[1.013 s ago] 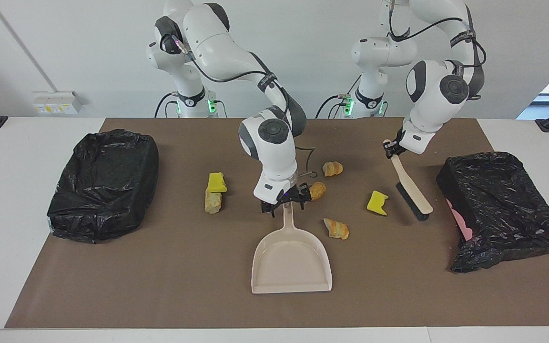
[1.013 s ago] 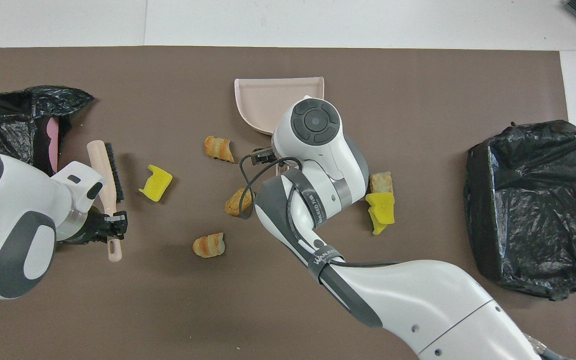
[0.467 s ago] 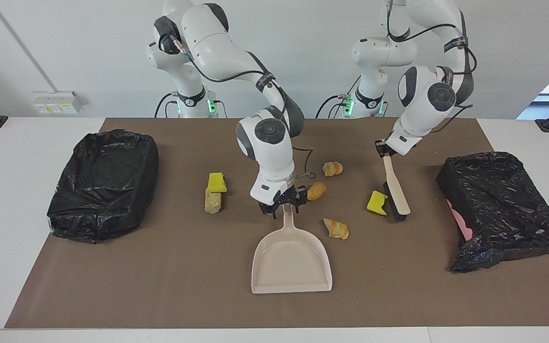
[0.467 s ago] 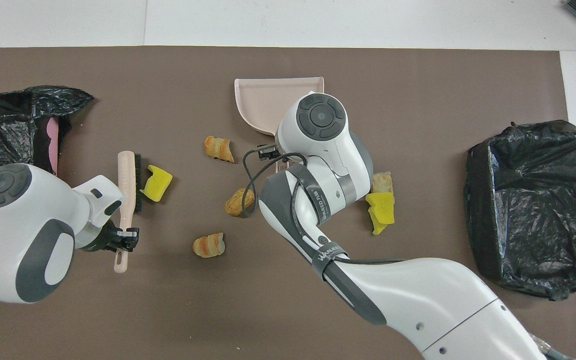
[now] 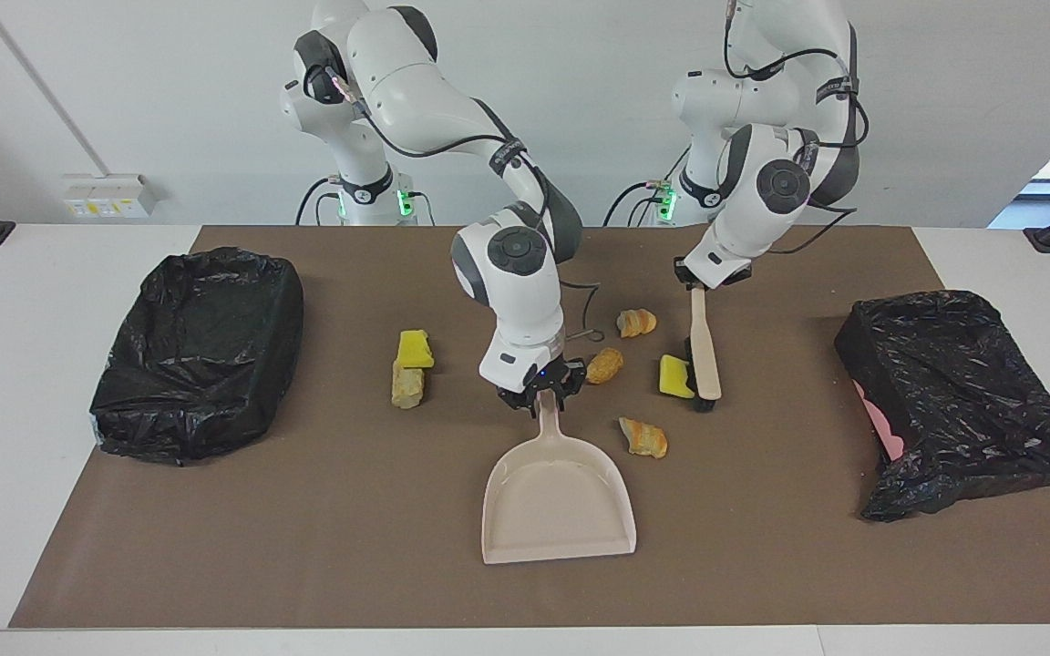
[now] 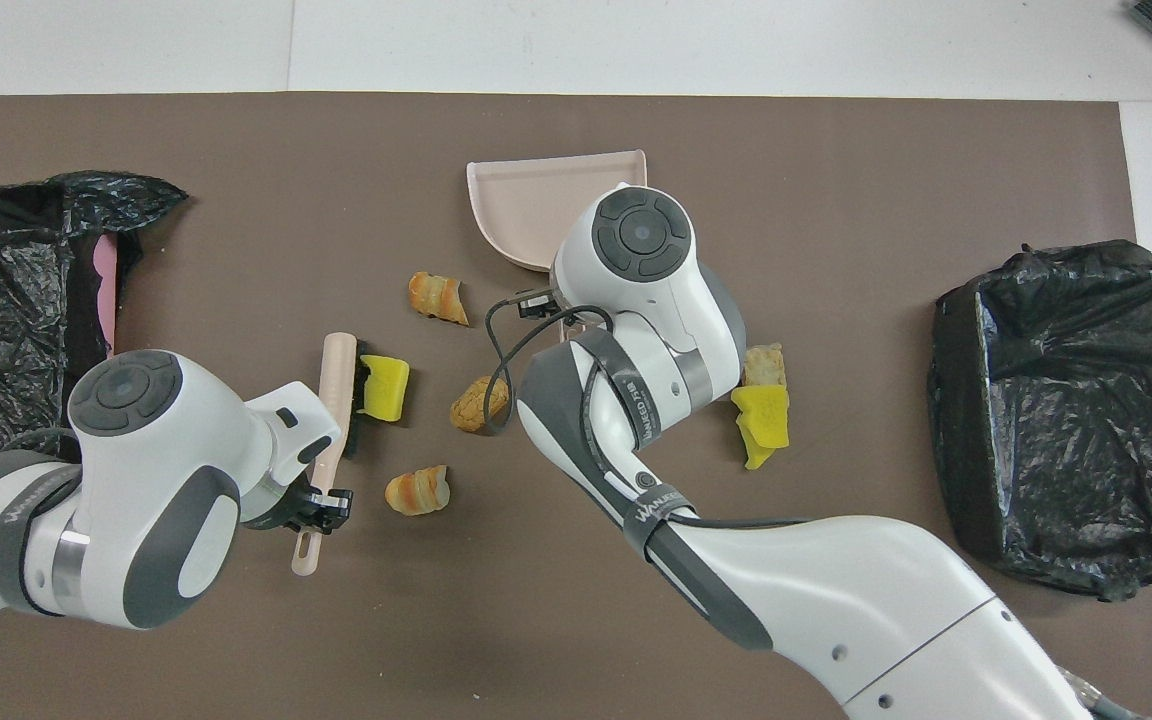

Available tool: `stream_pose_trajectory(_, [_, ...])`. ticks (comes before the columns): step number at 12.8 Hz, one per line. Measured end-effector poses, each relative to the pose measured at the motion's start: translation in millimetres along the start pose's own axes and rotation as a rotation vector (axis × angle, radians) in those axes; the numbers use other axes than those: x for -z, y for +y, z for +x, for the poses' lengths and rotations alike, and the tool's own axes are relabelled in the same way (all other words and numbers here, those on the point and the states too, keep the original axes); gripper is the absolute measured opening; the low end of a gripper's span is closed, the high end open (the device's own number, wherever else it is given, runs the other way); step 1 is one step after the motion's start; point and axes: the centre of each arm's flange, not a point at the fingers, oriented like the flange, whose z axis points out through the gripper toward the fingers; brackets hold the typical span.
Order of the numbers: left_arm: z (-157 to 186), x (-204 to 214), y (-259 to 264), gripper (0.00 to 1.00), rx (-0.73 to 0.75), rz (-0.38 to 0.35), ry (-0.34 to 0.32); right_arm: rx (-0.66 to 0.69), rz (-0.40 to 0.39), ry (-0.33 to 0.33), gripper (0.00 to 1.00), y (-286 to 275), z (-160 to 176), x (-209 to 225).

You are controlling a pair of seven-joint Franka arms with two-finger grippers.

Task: Sweep and dump trash in bin

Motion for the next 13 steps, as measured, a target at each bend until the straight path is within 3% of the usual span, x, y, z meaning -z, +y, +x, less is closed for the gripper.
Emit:
stream_pose_trajectory(4, [2.5,16.2,17.6,0.26,-0.032,-0.007,0.017,0.035,-0.002,0.003,0.33,4.7,2.0,2.2])
stream_pose_trajectory(7, [20.1,61.1,2.1,0.26,-0.041,-0.032,0.062,0.218,-0.013,-0.013,0.33,41.8,9.3,36.8])
stream_pose_trajectory(10, [43.0,80.3,-27.8,0.26,-0.126,-0.046,0.135,0.434,-0.02,-0.063,0.33,93.7,1.0,100.7])
stream_pose_trajectory(13, [72.0,71.9,-35.8,0.26,-0.268,0.055,0.185,0.715,-0.003,-0.137,0.33,120.3,-27.0,122.2])
